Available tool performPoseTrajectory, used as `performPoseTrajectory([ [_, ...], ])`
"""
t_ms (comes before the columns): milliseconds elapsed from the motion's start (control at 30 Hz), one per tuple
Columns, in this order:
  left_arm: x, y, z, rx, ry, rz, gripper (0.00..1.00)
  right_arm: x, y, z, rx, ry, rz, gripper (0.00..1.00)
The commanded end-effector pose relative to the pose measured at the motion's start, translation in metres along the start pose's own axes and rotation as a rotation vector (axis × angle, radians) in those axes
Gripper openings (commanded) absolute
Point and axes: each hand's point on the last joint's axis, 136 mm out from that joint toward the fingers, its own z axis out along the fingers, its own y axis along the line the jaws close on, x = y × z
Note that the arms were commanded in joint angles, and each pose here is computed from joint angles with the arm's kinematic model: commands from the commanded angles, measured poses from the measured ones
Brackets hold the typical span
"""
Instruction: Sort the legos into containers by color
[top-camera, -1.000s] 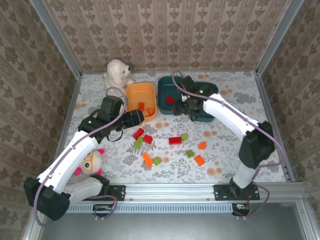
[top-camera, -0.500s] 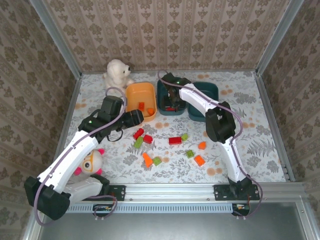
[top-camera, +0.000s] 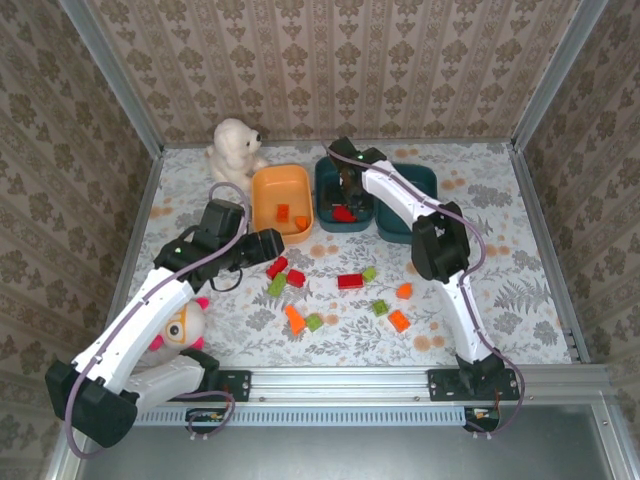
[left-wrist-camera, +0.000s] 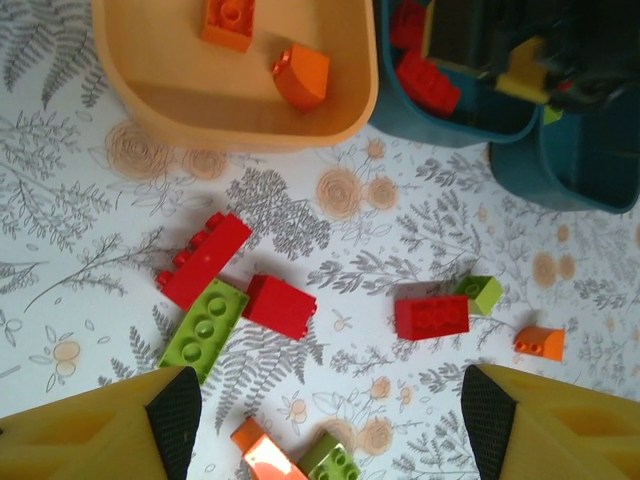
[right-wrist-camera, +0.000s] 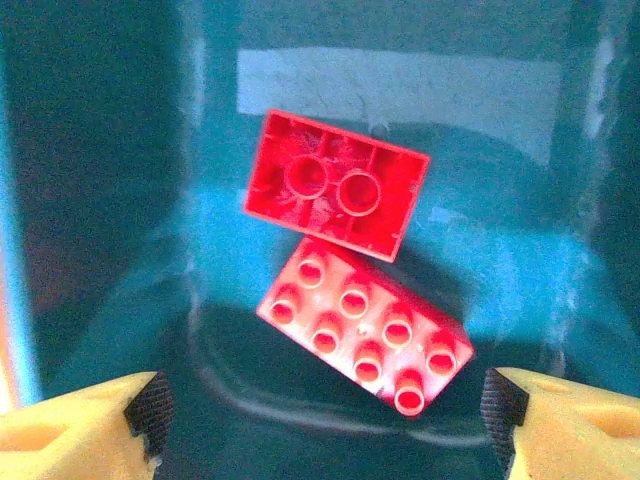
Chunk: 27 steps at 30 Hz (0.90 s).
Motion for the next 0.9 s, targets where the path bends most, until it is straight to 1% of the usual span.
performPoseTrajectory([
  [0, 0.021, 0.011, 0.001, -0.044, 0.09, 0.004, 0.73, -0.036, 0.028, -0.097, -0.115, -0.23, -0.057, 0.83],
  [67, 0.027, 0.018, -0.001, -0.07, 0.107, -0.002, 0.73, -0.039, 0.037, -0.133, -0.168, -0.339, -0.095, 0.82],
  [133, 0.029, 0.02, -0.003, -0.076, 0.117, -0.017, 0.73, -0.033, 0.044, -0.162, -0.241, -0.437, -0.124, 0.81],
  [200, 0.035, 0.022, 0.0, -0.082, 0.142, -0.048, 0.73, -0.021, 0.049, -0.187, -0.306, -0.529, -0.149, 0.81],
  [267, 0.047, 0.027, 0.007, -0.101, 0.199, -0.109, 0.73, 0.003, 0.048, -0.201, -0.352, -0.577, -0.188, 0.83],
  [367, 0.078, 0.035, 0.028, -0.132, 0.357, -0.223, 0.71, 0.047, 0.046, -0.195, -0.391, -0.556, -0.248, 0.84],
  [433, 0.096, 0.039, 0.039, -0.171, 0.465, -0.271, 0.68, 0.085, 0.041, -0.18, -0.404, -0.492, -0.286, 0.84],
  [467, 0.101, 0.041, 0.044, -0.19, 0.501, -0.282, 0.68, 0.102, 0.041, -0.171, -0.413, -0.46, -0.312, 0.84],
  [533, 0.11, 0.035, 0.056, -0.171, 0.565, -0.325, 0.68, 0.139, 0.046, -0.172, -0.482, -0.436, -0.386, 0.84],
  [600, 0.122, 0.029, 0.065, -0.165, 0.618, -0.387, 0.66, 0.169, 0.048, -0.167, -0.535, -0.411, -0.434, 0.84],
  [633, 0.13, 0.029, 0.068, -0.184, 0.644, -0.407, 0.64, 0.182, 0.046, -0.164, -0.545, -0.404, -0.451, 0.84],
  [733, 0.148, 0.035, 0.071, -0.253, 0.69, -0.441, 0.62, 0.206, 0.039, -0.159, -0.559, -0.402, -0.472, 0.85],
  [867, 0.168, 0.036, 0.084, -0.261, 0.707, -0.517, 0.58, 0.216, 0.028, -0.153, -0.541, -0.376, -0.463, 0.85],
])
